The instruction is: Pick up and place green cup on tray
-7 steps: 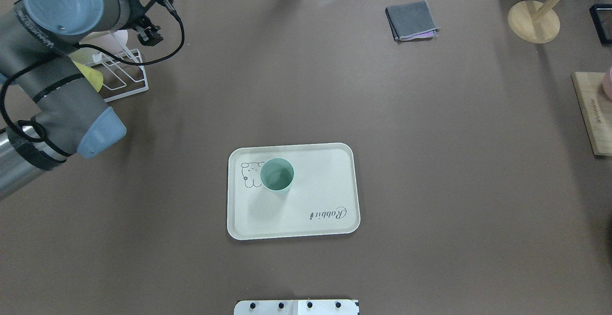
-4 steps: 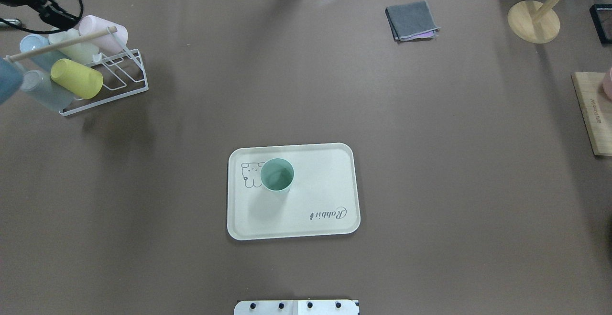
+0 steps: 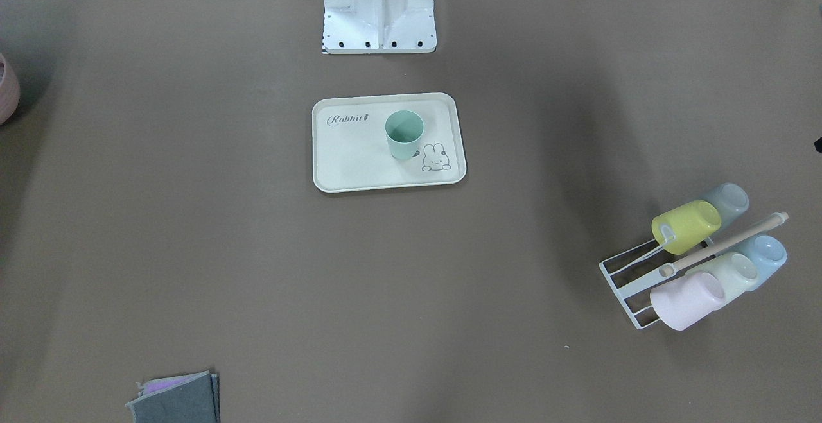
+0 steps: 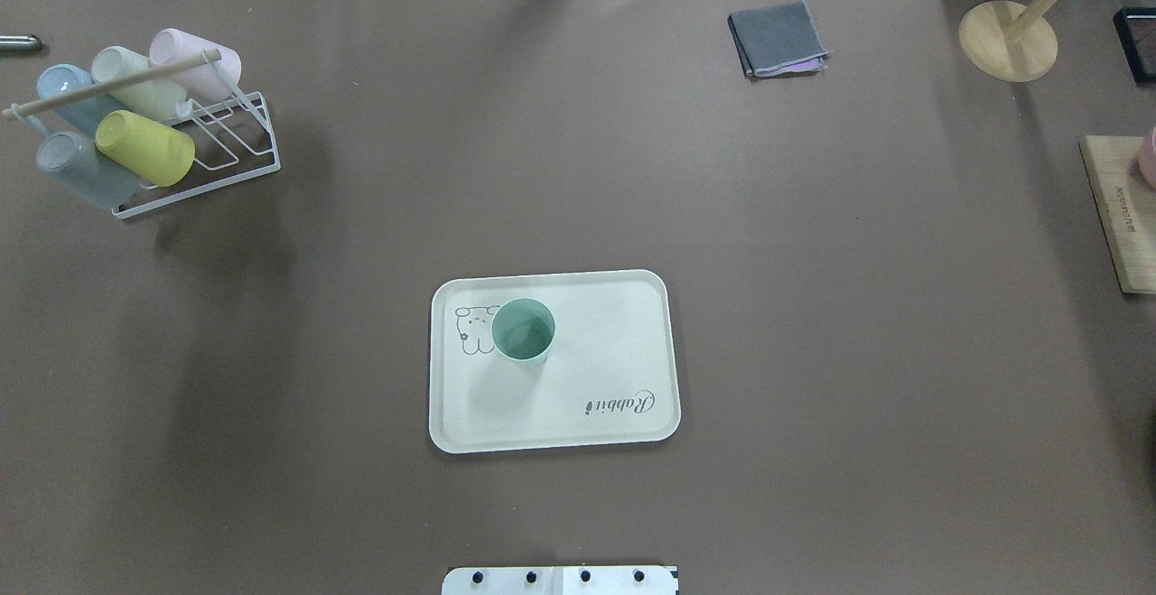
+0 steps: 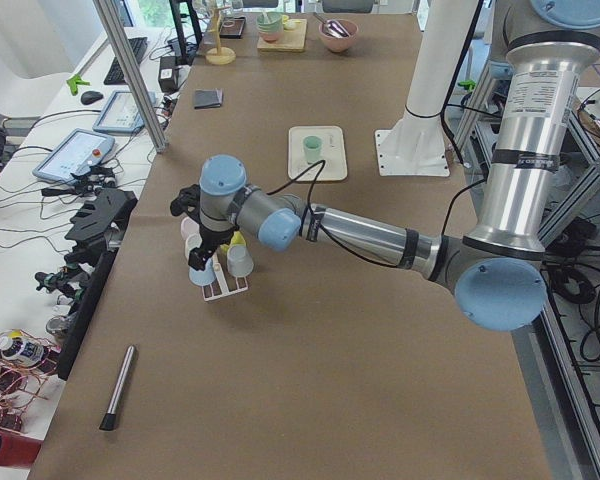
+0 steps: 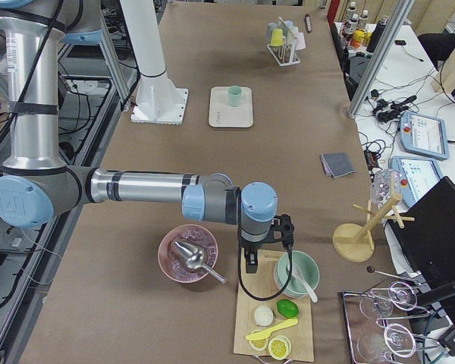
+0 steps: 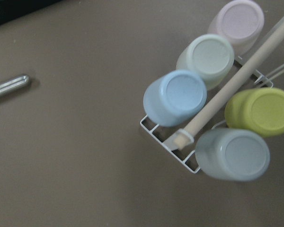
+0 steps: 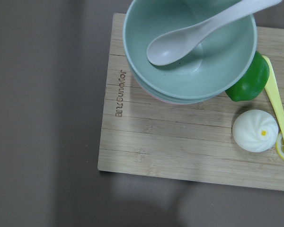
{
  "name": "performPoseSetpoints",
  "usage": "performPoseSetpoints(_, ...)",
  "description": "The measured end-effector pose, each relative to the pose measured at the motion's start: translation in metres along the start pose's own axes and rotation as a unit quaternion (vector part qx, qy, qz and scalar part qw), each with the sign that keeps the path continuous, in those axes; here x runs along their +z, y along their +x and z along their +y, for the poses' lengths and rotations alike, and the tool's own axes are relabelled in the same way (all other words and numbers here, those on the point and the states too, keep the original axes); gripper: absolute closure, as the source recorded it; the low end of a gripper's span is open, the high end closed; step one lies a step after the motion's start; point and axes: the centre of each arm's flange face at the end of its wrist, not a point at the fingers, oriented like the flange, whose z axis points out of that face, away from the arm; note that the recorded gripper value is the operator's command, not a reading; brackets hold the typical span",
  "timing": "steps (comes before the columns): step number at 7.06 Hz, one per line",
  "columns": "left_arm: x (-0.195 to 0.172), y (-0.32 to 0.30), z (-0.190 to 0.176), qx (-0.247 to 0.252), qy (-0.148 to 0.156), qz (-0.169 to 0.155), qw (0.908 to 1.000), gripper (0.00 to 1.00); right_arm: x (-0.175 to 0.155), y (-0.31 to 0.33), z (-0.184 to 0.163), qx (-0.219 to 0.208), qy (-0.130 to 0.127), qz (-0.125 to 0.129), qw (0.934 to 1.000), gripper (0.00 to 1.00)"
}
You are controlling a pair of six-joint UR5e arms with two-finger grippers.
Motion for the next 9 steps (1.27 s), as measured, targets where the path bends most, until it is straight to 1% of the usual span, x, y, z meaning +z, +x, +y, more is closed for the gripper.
performPoseSetpoints(1, 0.001, -0.02, 0.038, -0.037, -0.011, 0.01, 0.9992, 0.02, 0.0, 0.0, 0.0, 0.0, 0.0, 0.0, 1.0, 0.0)
performPoseSetpoints(2, 0.003, -0.031, 0.063, -0.061, -0.018, 0.016, 0.9978, 0.02, 0.0, 0.0, 0.0, 0.0, 0.0, 0.001, 1.0, 0.0)
performPoseSetpoints(4, 0.008, -0.042, 0.089, -0.092, -0.034, 0.021, 0.9949, 0.02, -0.001, -0.001, -0.001, -0.001, 0.001, 0.0, 1.0, 0.0)
performPoseSetpoints(7, 0.015, -0.053, 0.101, -0.154, -0.084, 0.014, 0.9844, 0.02, 0.001, 0.001, 0.0, -0.001, -0.001, 0.001, 1.0, 0.0)
performPoseSetpoints(9, 0.017, -0.053, 0.099, -0.175, -0.112, 0.002, 0.9781, 0.02, 0.001, 0.001, 0.0, -0.003, -0.001, 0.003, 1.0, 0.0)
